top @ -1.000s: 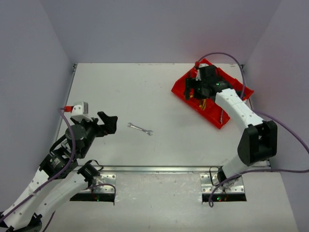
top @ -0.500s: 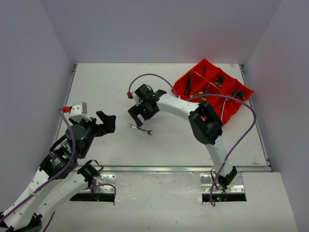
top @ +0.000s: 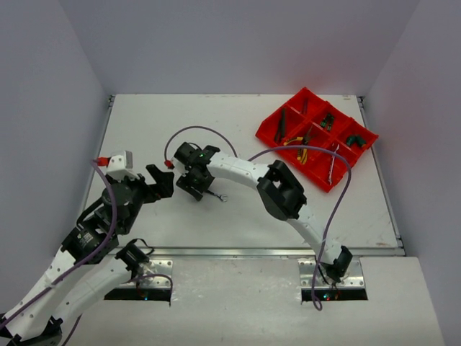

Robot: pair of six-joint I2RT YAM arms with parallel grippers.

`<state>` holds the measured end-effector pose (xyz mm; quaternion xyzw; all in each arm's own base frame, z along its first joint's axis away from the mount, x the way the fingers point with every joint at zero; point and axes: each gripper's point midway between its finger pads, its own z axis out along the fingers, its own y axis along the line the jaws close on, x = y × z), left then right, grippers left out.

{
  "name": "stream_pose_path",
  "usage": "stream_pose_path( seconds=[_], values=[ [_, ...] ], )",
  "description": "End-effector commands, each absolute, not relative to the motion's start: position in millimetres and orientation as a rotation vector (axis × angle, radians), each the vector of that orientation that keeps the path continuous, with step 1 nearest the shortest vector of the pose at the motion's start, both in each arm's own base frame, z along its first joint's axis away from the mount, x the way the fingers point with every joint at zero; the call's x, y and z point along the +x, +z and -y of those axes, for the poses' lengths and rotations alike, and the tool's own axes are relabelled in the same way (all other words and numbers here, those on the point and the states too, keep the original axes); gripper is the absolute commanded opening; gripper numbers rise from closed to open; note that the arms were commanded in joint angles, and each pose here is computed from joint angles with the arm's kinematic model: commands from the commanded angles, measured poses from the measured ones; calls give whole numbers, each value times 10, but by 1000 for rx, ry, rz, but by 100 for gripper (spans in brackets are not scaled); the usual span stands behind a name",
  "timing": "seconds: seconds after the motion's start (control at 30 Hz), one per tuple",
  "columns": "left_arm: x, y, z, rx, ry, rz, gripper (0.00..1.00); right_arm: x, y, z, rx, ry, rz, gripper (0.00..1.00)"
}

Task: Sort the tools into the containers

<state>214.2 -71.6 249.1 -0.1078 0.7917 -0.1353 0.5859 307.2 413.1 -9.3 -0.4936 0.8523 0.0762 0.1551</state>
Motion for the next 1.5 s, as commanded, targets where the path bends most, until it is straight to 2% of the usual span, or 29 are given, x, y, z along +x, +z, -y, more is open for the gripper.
stream_pose_path(
  seconds=[0.0, 0.17, 0.23, 0.3, 0.37, 0.47, 0.63, 0.8, 0.93, 0.97, 1.1, 1.33, 1.47],
  values=[
    [2166, 2576, 731, -269, -338, -1812, 100, 3054, -204, -3931, -1466, 130, -2516, 60],
    [2163, 2581, 730, -268, -339, -1811, 100, 2866, -357, -3803, -1505, 192, -2634, 47],
    [2160, 2592, 724, -271, -342, -1806, 100, 2875, -393, -3735, -1507, 133, -2665, 35],
    [2155, 2594, 724, -270, -344, -1804, 100, 2827, -435, -3662, -1525, 99, -2697, 30],
    [2151, 2604, 716, -273, -345, -1799, 100, 2801, -463, -3600, -1532, 71, -2712, 7],
    [2147, 2609, 716, -273, -348, -1797, 100, 2761, -452, -3552, -1520, 70, -2718, 0],
    [2151, 2600, 731, -265, -350, -1801, 100, 2820, -156, -3613, -1413, 163, -2645, 0],
    [2176, 2560, 764, -253, -344, -1822, 100, 3066, 448, -3695, -1188, 308, -2543, 0],
    [2184, 2531, 790, -239, -342, -1836, 100, 3356, 749, -3321, -901, 367, -2538, 0],
    [2186, 2530, 797, -236, -344, -1837, 100, 3422, 993, -3223, -831, 400, -2496, 0],
    [2186, 2524, 814, -227, -349, -1840, 100, 3685, 1147, -2486, -532, 411, -2507, 0],
    [2187, 2519, 855, -203, -363, -1845, 100, 4001, 1478, -575, 67, 69, -2410, 0],
    [2200, 2504, 903, -178, -371, -1854, 100, 4027, 1468, 183, 303, -151, -2298, 0]
  ],
)
